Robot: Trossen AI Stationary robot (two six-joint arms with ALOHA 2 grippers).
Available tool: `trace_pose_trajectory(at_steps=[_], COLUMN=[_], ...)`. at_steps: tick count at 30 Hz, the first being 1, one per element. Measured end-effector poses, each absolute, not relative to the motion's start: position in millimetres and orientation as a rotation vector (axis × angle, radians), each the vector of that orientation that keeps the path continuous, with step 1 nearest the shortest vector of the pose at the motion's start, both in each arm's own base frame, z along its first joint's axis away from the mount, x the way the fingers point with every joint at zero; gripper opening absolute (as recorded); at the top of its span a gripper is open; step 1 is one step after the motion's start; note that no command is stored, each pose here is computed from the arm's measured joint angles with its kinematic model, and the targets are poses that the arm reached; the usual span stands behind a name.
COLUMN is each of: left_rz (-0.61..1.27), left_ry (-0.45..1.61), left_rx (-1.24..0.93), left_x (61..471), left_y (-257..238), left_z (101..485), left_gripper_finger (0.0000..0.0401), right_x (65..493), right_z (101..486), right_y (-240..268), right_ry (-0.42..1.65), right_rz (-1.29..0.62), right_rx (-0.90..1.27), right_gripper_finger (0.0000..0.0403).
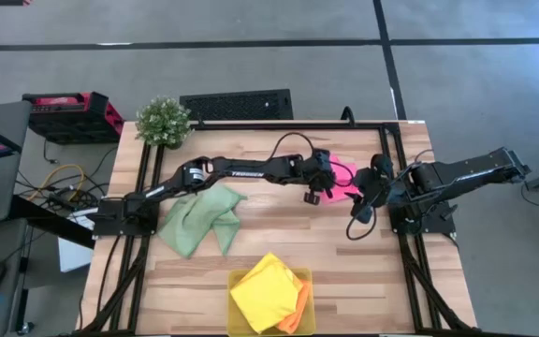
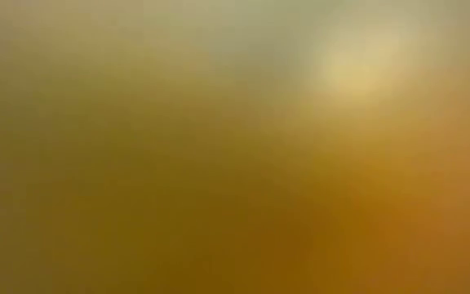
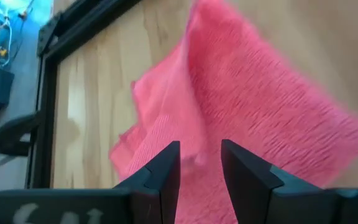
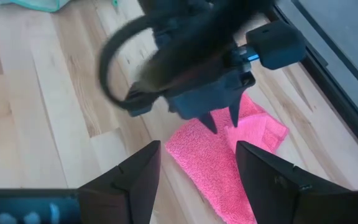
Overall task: Fold microfiber towels
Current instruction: Fold the pink microfiber cloth
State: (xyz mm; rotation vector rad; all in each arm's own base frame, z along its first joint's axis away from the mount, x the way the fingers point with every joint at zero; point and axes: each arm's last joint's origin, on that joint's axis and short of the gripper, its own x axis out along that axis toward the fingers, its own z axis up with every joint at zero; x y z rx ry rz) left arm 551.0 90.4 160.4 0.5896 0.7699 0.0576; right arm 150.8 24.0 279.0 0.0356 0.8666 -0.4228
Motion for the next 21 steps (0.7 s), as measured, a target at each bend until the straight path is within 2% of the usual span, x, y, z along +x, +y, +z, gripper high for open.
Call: trace_pose_trajectory(at_steps=[9, 21], left_rz=[0.074, 0.1], left_ry=[0.776, 0.677], left_rx=[0.594, 0.659], left_x=[546.3, 552.1], left_y=[101.7, 106.2], left_z=[143.4, 151.1], left_gripper_finger=[0.0109, 0.0109], right_x=[150.8, 150.8], right_z=[279.0, 279.0], right_y=[24.0, 24.0], right_ry=[0.867, 0.867], right_rz=[-0.423, -0.423], right_rx=[0.035, 0.035], right_gripper_finger=[0.0233, 0.0233])
